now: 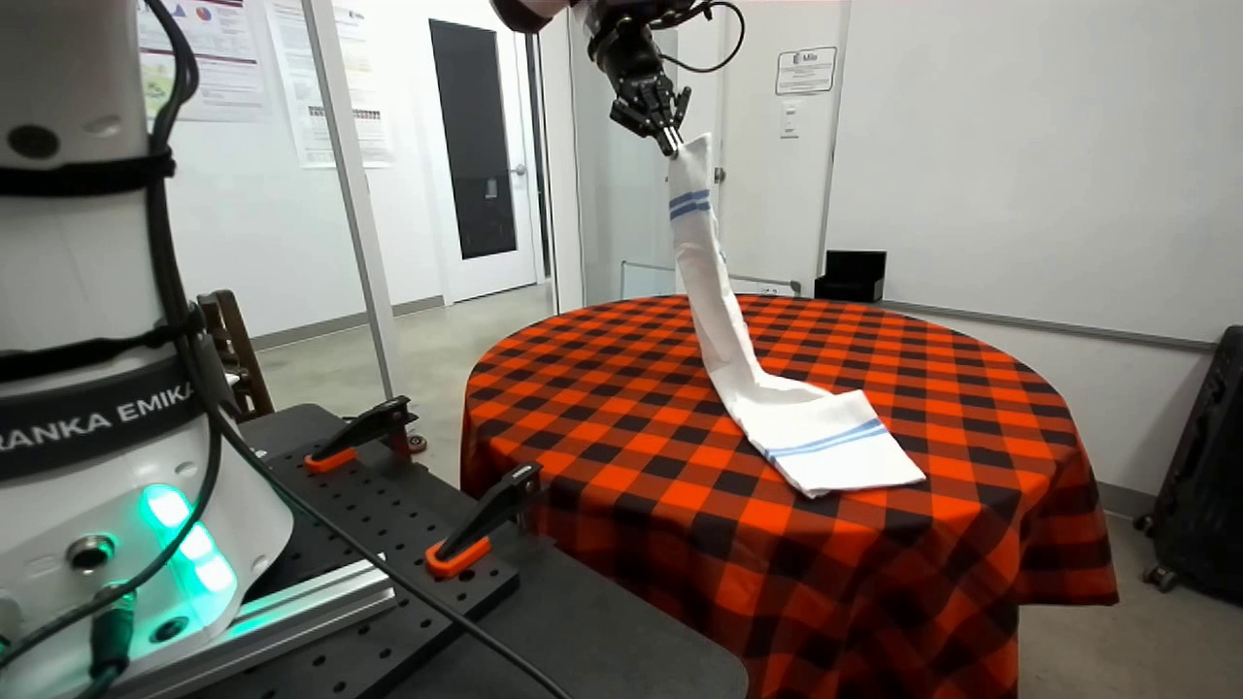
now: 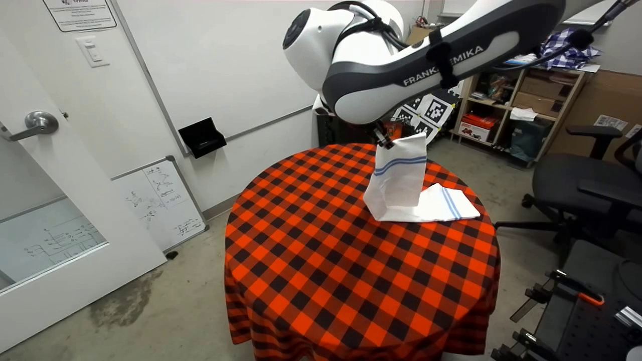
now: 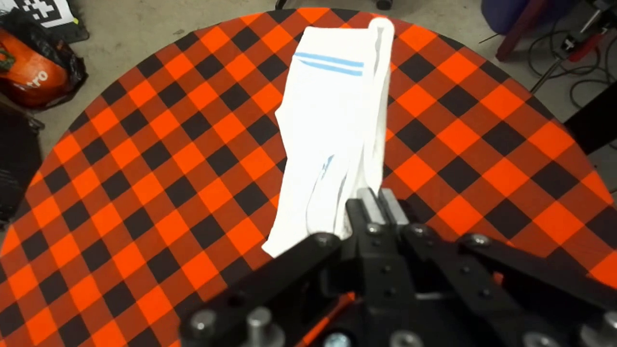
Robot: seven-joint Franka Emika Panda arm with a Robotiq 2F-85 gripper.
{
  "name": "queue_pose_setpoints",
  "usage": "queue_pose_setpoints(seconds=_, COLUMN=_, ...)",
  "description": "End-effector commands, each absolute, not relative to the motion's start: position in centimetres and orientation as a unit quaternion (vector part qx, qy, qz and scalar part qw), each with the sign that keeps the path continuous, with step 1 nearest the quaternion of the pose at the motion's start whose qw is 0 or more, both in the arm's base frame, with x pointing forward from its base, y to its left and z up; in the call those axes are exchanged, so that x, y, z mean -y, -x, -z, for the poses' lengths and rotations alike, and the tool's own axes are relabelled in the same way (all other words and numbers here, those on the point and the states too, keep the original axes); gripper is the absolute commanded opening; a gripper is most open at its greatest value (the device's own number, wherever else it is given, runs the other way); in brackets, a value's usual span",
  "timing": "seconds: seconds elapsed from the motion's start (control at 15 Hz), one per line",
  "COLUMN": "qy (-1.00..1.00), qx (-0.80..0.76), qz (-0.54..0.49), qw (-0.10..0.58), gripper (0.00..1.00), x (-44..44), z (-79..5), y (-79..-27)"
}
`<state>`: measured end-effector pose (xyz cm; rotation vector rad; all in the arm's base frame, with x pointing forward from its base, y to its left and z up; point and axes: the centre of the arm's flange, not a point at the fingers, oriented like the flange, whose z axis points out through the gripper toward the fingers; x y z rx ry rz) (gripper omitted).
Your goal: Straighten out the towel
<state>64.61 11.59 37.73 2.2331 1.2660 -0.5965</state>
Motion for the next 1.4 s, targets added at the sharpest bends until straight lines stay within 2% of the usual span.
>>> queue_pose_setpoints(seconds=0.0, qy=-0.812, qx=-0.485, qz=0.220, qw=0.238, gripper=0.01, x=-12.8, z=-36.4, y=-68.0)
queue_pose_setpoints(seconds=0.67, qy=-0.769, qx=-0.551, qz=0.240, qw=0.218, gripper=0.01, x=-14.1, z=-29.4, y=-75.3)
queue_pose_setpoints(seconds=1.07, qy=-0.735, qx=-0.580, qz=0.245, qw=0.254, gripper=0.01, x=-16.1, z=-25.3, y=-79.3)
queue_pose_setpoints(seconds=1.33, qy=-0.749, qx=-0.567, qz=0.195, qw=0.282, gripper=0.01, x=-18.4, z=-25.0, y=-82.1)
